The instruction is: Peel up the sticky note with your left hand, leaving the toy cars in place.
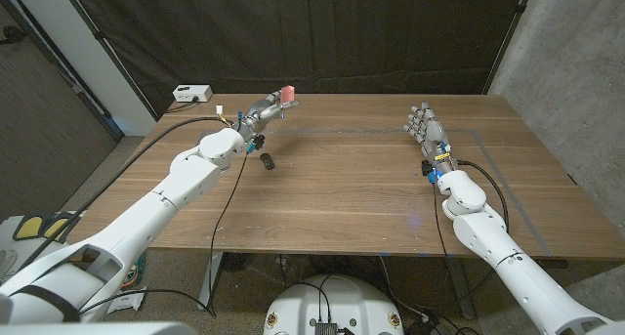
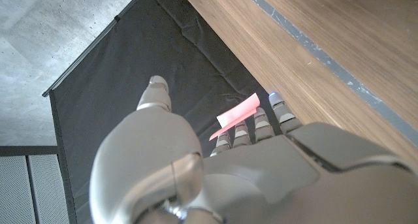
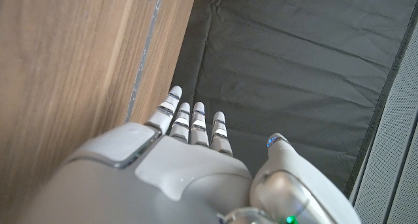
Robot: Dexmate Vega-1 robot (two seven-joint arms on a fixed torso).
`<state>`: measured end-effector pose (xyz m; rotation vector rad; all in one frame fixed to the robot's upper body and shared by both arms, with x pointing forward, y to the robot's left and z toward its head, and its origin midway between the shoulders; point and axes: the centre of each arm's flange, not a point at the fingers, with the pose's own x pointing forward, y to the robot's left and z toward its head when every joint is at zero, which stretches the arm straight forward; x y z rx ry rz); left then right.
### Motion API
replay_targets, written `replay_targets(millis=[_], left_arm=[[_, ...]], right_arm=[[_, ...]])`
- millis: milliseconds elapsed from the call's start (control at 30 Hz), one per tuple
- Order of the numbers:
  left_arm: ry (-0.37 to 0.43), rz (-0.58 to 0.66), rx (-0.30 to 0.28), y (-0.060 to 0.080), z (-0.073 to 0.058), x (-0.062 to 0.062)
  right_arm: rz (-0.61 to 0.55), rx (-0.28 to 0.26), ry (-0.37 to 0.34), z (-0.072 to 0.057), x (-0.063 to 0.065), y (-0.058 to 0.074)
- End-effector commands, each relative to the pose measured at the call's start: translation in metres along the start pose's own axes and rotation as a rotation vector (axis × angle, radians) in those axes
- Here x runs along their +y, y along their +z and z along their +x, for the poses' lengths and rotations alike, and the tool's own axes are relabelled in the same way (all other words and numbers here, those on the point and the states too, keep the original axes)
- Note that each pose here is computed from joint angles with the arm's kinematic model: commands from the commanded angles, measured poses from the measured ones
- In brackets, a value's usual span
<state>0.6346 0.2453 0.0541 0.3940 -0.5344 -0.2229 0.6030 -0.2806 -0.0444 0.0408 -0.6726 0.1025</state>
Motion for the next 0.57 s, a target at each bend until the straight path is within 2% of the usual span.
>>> replay_targets(millis=[33, 233, 333, 367, 433, 567], left_arm=[[-0.047, 0.031, -0.008, -0.005, -0.013, 0.013], [-0.070, 0.037, -0.017, -0.009, -0.018, 0.015], [-0.086, 0.049, -0.016, -0.011, -0.020, 0.015], [-0.087, 0.042, -0.010, -0.014, -0.021, 0.015], [-0.096, 0.038, -0.007, -0.015, -0.021, 0.015], [-0.094, 0.039, 0.001, -0.021, -0.025, 0.015]], right_arm=[[-0.040, -0.007, -0.013, -0.018, 0.026, 0.015], [-0.082, -0.017, -0.011, -0.029, 0.044, 0.029], [-0.085, -0.024, 0.006, -0.035, 0.058, 0.031], [-0.089, -0.027, 0.027, -0.037, 0.067, 0.032], [-0.089, -0.025, 0.037, -0.038, 0.071, 0.033], [-0.084, -0.066, 0.079, -0.034, 0.086, 0.038]])
